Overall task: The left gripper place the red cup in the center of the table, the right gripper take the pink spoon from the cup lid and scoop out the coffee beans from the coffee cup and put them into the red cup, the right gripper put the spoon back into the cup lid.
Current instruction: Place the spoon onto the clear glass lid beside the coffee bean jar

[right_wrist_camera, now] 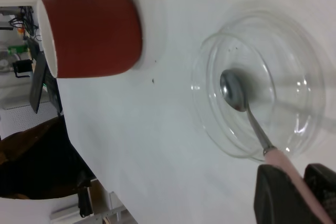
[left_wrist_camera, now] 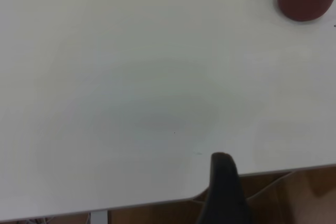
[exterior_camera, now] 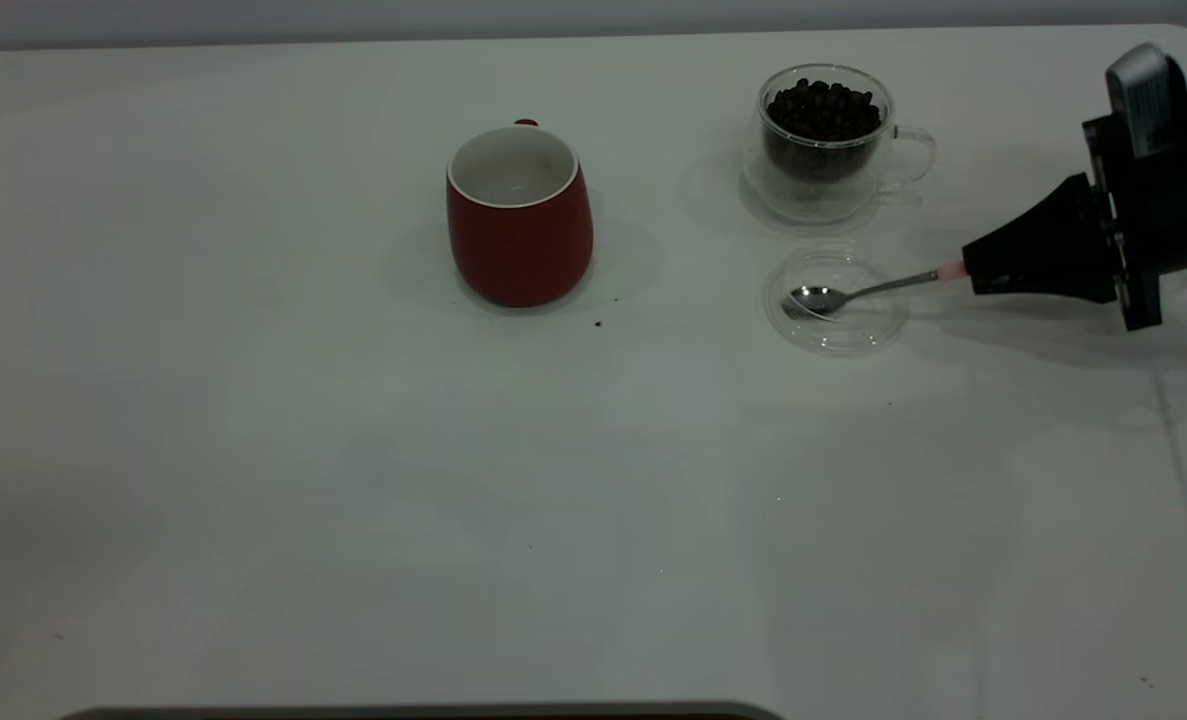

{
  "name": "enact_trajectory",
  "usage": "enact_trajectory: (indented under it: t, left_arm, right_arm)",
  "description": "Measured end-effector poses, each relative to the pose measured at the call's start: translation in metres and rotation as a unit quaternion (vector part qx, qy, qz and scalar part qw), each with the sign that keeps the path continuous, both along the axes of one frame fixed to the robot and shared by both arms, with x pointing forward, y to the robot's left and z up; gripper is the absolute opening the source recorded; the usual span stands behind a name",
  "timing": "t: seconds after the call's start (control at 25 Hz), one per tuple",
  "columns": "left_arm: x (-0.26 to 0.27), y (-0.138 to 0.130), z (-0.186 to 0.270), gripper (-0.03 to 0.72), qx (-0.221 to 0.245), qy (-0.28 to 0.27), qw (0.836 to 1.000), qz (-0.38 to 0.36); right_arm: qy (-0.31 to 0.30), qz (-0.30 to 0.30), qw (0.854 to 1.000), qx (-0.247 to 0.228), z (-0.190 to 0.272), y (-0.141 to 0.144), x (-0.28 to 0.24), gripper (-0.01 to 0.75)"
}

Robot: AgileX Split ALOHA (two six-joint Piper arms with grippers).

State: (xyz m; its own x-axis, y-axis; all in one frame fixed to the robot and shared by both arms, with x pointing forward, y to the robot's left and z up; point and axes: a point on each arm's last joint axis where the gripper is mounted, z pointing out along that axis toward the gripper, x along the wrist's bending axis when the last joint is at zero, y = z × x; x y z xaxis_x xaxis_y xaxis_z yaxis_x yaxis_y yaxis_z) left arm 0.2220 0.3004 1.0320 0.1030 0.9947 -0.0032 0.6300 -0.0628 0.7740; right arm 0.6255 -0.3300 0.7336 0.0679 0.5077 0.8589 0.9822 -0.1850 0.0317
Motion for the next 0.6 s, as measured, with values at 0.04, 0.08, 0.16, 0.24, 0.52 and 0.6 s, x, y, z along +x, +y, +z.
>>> enact_trajectory:
  t: [0.04,0.08,0.16,0.24,0.52,0.6]
  left_arm:
    - [0.0000,0.0000,0.0000,0.586,0.000,0.000,1.000,0.000]
    - [0.0000,0.0000,0.0000,0.586,0.000,0.000,1.000,0.000]
    - [0.0000,0.0000,0.0000,0.586,-0.001,0.000,1.000,0.001]
    - [0.0000,0.0000,0.0000,0.586,-0.001,0.000,1.000,0.001]
    - [0.0000,0.0000,0.0000,0.586,-0.001,0.000,1.000,0.001]
    - [0.0000,0.0000,0.0000,0.586,-0.001,0.000,1.000,0.001]
  right_arm:
    - [0.001,0.000,1.000,0.000,-0.0008,0.0006,-0.0002,0.108]
    - [0.001,0.001,1.000,0.000,-0.0008,0.0010,-0.0002,0.115]
    - [0.000,0.004,1.000,0.000,-0.0010,0.0029,-0.0001,0.142]
    - [-0.004,0.008,1.000,-0.002,-0.0014,0.0043,-0.0001,0.193]
    - [-0.023,0.024,0.999,-0.006,0.0002,0.0086,0.0008,0.440]
    - [-0.040,0.030,0.999,-0.015,0.0027,0.0080,0.0026,0.496]
